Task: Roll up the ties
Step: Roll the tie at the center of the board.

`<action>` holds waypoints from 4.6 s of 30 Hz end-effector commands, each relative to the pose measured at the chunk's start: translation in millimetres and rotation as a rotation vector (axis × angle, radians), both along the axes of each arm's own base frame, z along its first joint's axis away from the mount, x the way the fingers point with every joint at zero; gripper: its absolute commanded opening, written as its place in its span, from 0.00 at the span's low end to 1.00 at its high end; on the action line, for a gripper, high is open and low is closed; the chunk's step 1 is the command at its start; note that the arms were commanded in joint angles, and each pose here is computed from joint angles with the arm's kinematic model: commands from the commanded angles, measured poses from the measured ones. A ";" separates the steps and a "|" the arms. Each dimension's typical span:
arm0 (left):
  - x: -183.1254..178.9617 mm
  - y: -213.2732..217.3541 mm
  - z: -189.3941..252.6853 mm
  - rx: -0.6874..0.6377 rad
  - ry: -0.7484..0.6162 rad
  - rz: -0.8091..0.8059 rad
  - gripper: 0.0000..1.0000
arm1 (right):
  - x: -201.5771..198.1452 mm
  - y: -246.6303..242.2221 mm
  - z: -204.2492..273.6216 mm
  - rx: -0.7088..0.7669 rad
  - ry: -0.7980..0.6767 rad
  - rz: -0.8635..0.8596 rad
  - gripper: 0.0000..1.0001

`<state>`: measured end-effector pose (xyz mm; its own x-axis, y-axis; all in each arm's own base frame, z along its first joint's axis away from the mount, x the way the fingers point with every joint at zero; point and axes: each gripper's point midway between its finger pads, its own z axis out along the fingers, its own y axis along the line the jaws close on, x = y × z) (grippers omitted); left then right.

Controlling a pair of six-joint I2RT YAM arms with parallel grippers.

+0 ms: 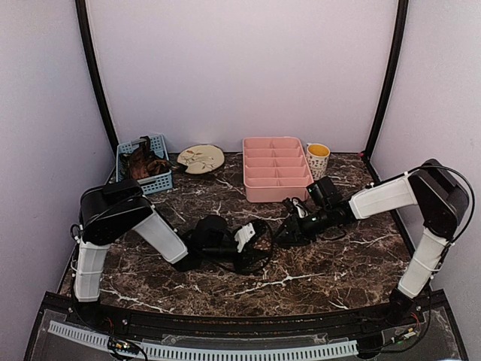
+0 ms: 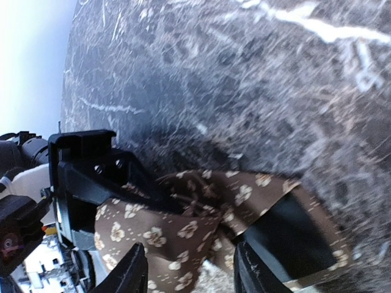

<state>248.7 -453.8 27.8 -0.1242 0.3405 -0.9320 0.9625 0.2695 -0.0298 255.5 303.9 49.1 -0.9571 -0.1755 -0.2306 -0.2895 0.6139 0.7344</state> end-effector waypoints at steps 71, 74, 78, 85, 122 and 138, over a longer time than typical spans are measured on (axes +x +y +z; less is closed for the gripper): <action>-6.5 9.1 -61.2 0.271 0.132 0.050 0.08 | 18.6 -47.3 -30.5 -0.180 0.050 -0.077 0.71; -5.9 9.5 -61.9 0.274 0.127 0.051 0.09 | 0.2 -19.7 -21.2 -0.035 0.107 0.005 0.69; -5.7 10.0 -62.8 0.276 0.125 0.052 0.09 | -8.9 3.6 -0.8 0.121 0.114 0.069 0.65; -6.7 9.9 -63.9 0.275 0.126 0.047 0.09 | -9.6 14.0 25.6 0.216 0.045 0.096 0.69; -6.7 7.4 -62.0 0.274 0.128 0.039 0.18 | -11.1 17.5 16.9 -0.006 -0.109 0.131 0.00; 7.4 16.1 -13.0 0.118 -0.001 0.139 0.88 | -12.5 19.5 23.6 0.037 -0.124 0.113 0.00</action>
<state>254.2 -460.6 21.6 -0.1438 0.4048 -0.9030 0.9409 0.3387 0.0020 249.4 320.6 63.8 -0.9038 -0.2676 -0.3341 -0.4281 0.5661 0.7045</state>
